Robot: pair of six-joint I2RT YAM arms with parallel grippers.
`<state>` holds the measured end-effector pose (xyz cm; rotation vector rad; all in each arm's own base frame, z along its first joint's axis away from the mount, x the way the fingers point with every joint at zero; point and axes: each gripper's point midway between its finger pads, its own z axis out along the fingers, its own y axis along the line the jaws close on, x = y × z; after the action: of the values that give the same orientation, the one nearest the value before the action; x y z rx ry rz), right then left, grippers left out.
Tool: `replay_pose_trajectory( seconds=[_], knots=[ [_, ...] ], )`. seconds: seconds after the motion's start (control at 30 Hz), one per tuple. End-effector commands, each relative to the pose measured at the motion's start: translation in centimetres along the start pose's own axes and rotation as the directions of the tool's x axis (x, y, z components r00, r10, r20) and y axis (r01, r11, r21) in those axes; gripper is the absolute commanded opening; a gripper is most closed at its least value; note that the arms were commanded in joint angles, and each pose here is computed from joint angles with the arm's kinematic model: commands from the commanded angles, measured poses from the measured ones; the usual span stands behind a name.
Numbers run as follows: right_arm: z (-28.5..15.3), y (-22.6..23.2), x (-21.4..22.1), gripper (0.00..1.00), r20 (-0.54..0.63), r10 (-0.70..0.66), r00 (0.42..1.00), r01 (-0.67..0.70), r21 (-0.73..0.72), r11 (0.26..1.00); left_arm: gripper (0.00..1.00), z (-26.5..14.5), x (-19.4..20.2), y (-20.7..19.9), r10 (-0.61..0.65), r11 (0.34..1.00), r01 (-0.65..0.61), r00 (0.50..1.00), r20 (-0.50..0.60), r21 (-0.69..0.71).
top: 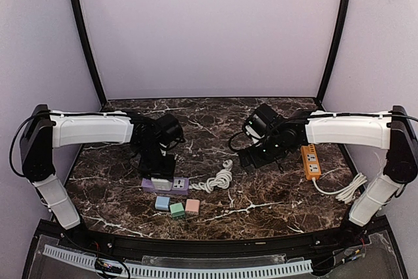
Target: Insert the plug
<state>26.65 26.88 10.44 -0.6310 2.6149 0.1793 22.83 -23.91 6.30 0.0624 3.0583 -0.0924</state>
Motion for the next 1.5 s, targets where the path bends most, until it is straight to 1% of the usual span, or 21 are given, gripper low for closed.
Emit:
replay_pose_trajectory(
  seconds=[0.0,0.1,0.13,0.17,0.23,0.3,0.4,0.6,0.63,0.8,0.87,0.93,1.13,1.3,1.47],
  knots=[
    [0.0,-0.6,-0.2,0.99,0.01,0.009,1.0,-0.009,0.025,1.0,0.01,4.9,1.8,0.4,-0.042,0.999,0.038,0.995,-0.095,-0.037],
    [0.0,-0.7,-0.1,0.99,0.009,0.003,1.0,-0.004,0.03,1.0,0.01,4.8,0.9,0.4,0.035,0.998,-0.039,0.997,-0.075,-0.057],
    [0.0,-0.7,-0.1,0.99,0.009,0.001,1.0,-0.002,0.032,0.999,0.01,4.7,1.0,1.0,0.074,0.993,-0.082,0.994,-0.085,-0.086],
    [0.0,-0.7,-0.1,0.99,0.009,-0.001,1.0,0.001,0.035,0.999,0.01,4.6,0.5,1.4,0.095,0.987,-0.103,0.993,-0.073,-0.121],
    [-0.1,-0.8,-0.2,0.99,0.014,-0.003,1.0,0.002,0.038,0.999,0.01,4.5,0.5,2.4,0.139,0.972,-0.152,0.987,-0.085,-0.178],
    [0.0,-0.9,-0.2,0.99,0.014,-0.007,1.0,0.006,0.043,0.999,0.01,4.7,0.4,2.4,0.163,0.969,-0.175,0.983,-0.082,-0.174],
    [0.0,-0.9,-0.2,0.99,0.015,-0.009,1.0,0.008,0.048,0.999,0.01,5.2,0.4,1.2,0.171,0.979,-0.177,0.983,-0.066,-0.101],
    [0.0,-1.1,-0.3,0.99,0.019,-0.009,1.0,0.008,0.055,0.998,0.01,4.6,-1.4,0.1,0.125,0.989,-0.126,0.992,-0.024,-0.077],
    [0.0,-1.1,-0.3,0.99,0.019,-0.01,1.0,0.009,0.054,0.998,0.01,4.1,-2.3,-0.3,0.121,0.991,-0.121,0.993,-0.007,-0.063],
    [0.1,-1.0,-0.4,0.99,0.017,-0.015,1.0,0.014,0.054,0.998,0.01,3.7,-5.3,-0.4,0.101,0.994,-0.101,0.995,0.002,-0.046],
    [0.0,-1.0,-0.5,0.99,0.018,-0.015,1.0,0.014,0.053,0.999,0.01,2.9,-6.9,-0.8,0.103,0.994,-0.102,0.994,0.025,-0.035],
    [0.0,-1.1,-0.4,0.99,0.017,-0.016,1.0,0.015,0.055,0.998,0.01,2.7,-7.5,-0.7,0.108,0.994,-0.106,0.994,0.025,-0.04],
    [-0.1,-1.2,-0.3,0.99,0.02,-0.015,1.0,0.014,0.062,0.998,0.01,4.1,-6.9,0.0,0.081,0.994,-0.082,0.996,-0.023,-0.065],
    [0.0,-1.2,-0.3,0.99,0.02,-0.015,1.0,0.014,0.062,0.998,0.01,5.7,-5.6,0.2,-0.006,0.999,0.003,0.999,-0.054,-0.051],
    [0.2,-1.1,-0.3,0.98,0.008,-0.024,1.0,0.023,0.057,0.998,0.01,7.9,-4.1,1.3,-0.092,0.993,0.086,0.992,-0.082,-0.077]
  ],
)
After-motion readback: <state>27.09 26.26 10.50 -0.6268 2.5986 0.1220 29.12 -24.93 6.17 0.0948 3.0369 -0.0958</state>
